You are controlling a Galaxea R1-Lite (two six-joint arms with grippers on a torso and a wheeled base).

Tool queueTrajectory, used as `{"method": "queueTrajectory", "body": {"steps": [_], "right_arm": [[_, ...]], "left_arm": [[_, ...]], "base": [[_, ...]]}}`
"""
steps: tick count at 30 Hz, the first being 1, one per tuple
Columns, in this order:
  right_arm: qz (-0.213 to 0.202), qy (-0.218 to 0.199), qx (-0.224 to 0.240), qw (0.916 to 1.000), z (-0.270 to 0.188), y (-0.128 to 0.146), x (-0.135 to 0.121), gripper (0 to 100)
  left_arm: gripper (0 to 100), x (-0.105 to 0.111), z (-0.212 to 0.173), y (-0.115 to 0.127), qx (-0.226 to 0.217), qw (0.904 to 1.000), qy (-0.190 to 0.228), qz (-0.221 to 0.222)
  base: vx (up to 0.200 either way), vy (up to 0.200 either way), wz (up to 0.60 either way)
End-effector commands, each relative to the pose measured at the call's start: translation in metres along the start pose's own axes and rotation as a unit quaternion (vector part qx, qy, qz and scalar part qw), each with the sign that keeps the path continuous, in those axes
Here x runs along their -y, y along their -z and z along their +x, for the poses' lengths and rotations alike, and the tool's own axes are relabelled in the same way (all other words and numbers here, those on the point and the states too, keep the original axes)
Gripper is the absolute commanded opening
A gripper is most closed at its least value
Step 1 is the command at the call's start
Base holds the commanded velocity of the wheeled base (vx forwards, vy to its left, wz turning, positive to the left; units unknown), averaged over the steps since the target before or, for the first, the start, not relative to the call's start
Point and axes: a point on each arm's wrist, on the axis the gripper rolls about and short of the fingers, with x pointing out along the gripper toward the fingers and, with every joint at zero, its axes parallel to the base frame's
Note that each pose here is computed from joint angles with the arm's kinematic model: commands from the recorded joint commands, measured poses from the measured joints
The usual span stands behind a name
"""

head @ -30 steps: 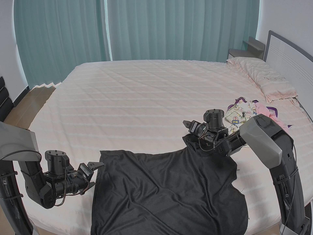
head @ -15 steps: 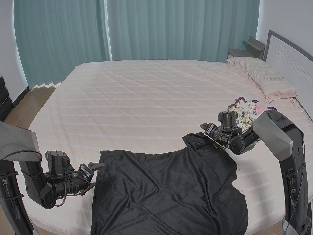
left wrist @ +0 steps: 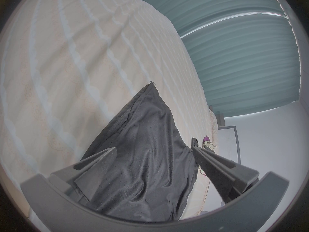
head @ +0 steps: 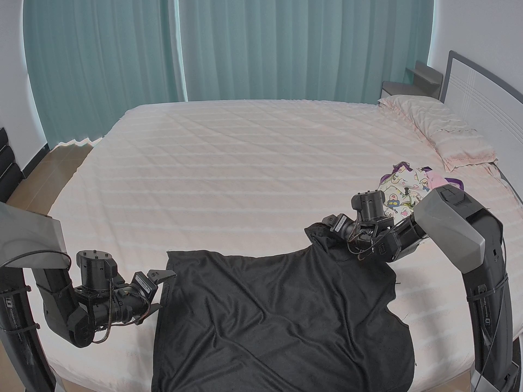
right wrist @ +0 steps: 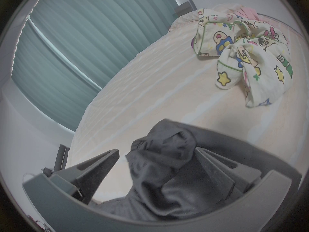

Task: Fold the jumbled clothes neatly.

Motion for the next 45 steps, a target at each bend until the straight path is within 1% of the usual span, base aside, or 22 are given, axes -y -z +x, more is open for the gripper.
{"method": "queueTrajectory", "body": {"steps": [1, 5, 7, 8, 9, 11, 12, 14, 15, 20, 25, 28, 30, 31, 33, 34, 36, 38, 39, 40, 41, 45], "right_arm": [[0.001, 0.000, -0.001, 1.0000, 0.004, 0.003, 0.002, 100], [0.017, -0.008, 0.010, 0.9998, 0.012, 0.000, 0.001, 100], [0.044, -0.019, 0.024, 0.9986, 0.015, -0.005, -0.005, 100], [0.044, -0.019, 0.024, 0.9986, 0.015, -0.005, -0.005, 100], [0.059, -0.025, 0.031, 0.9975, 0.015, -0.010, -0.008, 100], [0.067, -0.033, 0.038, 0.9965, 0.015, -0.014, -0.011, 100], [0.078, -0.054, 0.059, 0.9938, 0.015, -0.025, -0.018, 100], [0.086, -0.079, 0.087, 0.9894, 0.015, -0.038, -0.023, 100], [0.086, -0.083, 0.092, 0.9886, 0.015, -0.040, -0.024, 100], [0.084, -0.070, 0.083, 0.9905, 0.011, -0.038, -0.019, 100], [0.075, -0.054, 0.082, 0.9923, 0.003, -0.044, -0.010, 100], [0.043, -0.027, 0.071, 0.9962, -0.002, -0.039, 0.006, 100], [0.029, -0.014, 0.066, 0.9973, -0.004, -0.038, 0.014, 100], [0.029, -0.014, 0.066, 0.9973, -0.004, -0.038, 0.014, 100], [0.010, 0.002, 0.061, 0.9981, -0.012, -0.042, 0.027, 100], [0.010, 0.002, 0.061, 0.9981, -0.012, -0.042, 0.027, 100], [0.007, 0.012, 0.056, 0.9983, -0.022, -0.047, 0.039, 100], [0.008, 0.013, 0.053, 0.9985, -0.026, -0.048, 0.043, 100], [0.010, 0.015, 0.048, 0.9987, -0.034, -0.048, 0.051, 100], [0.010, 0.015, 0.048, 0.9987, -0.034, -0.048, 0.051, 100], [0.012, 0.016, 0.048, 0.9987, -0.040, -0.049, 0.057, 100], [0.012, 0.022, 0.042, 0.9988, -0.048, -0.044, 0.069, 100]], "left_arm": [[100, 0.002, 0.004, -0.001, 0.001, 1.0000, 0.004, 0.001], [100, 0.003, 0.005, -0.002, 0.003, 1.0000, 0.006, -0.007], [100, 0.005, 0.005, -0.003, 0.005, 0.9998, 0.011, -0.018], [100, 0.005, 0.005, -0.003, 0.005, 0.9998, 0.011, -0.018], [100, 0.005, 0.005, -0.004, 0.006, 0.9997, 0.012, -0.021], [100, 0.006, 0.005, -0.004, 0.006, 0.9997, 0.013, -0.022], [100, 0.006, 0.005, -0.004, 0.006, 0.9997, 0.013, -0.022], [100, 0.006, 0.005, -0.004, 0.006, 0.9996, 0.013, -0.023], [100, 0.006, 0.005, -0.004, 0.006, 0.9996, 0.013, -0.023], [100, 0.005, 0.005, -0.004, 0.006, 0.9996, 0.012, -0.024], [100, 0.004, 0.004, -0.003, 0.006, 0.9996, 0.010, -0.024], [100, 0.004, 0.003, -0.003, 0.006, 0.9995, 0.009, -0.030], [100, 0.004, 0.003, -0.003, 0.007, 0.9993, 0.009, -0.037], [100, 0.004, 0.003, -0.003, 0.007, 0.9993, 0.009, -0.037], [100, 0.003, 0.001, -0.001, 0.004, 0.9992, 0.006, -0.039], [100, 0.003, 0.001, -0.001, 0.004, 0.9992, 0.006, -0.039], [100, 0.001, -0.003, 0.001, 0.001, 0.9993, 0.001, -0.038], [100, 0.000, -0.007, 0.003, -0.001, 0.9992, -0.002, -0.041], [100, 0.000, -0.008, 0.003, -0.001, 0.9992, -0.002, -0.041], [100, 0.000, -0.008, 0.003, -0.001, 0.9992, -0.002, -0.041], [100, 0.000, -0.011, 0.004, -0.002, 0.9991, -0.003, -0.041], [100, -0.001, -0.011, 0.004, -0.003, 0.9991, -0.003, -0.041]], "base": [[0.000, 0.000, 0.00], [0.000, 0.000, 0.00], [0.000, 0.000, 0.00], [0.000, 0.000, 0.00], [0.000, 0.000, 0.00], [0.000, 0.000, 0.00], [0.000, 0.000, 0.00], [0.000, 0.000, 0.00], [0.000, 0.000, 0.00], [0.000, 0.000, 0.00], [0.000, 0.000, 0.00], [0.000, 0.000, 0.00], [0.000, 0.000, 0.00], [0.000, 0.000, 0.00], [0.000, 0.000, 0.00], [0.000, 0.000, 0.00], [0.000, 0.000, 0.00], [0.000, 0.000, 0.00], [0.000, 0.000, 0.00], [0.000, 0.000, 0.00], [0.000, 0.000, 0.00], [0.000, 0.000, 0.00]]}}
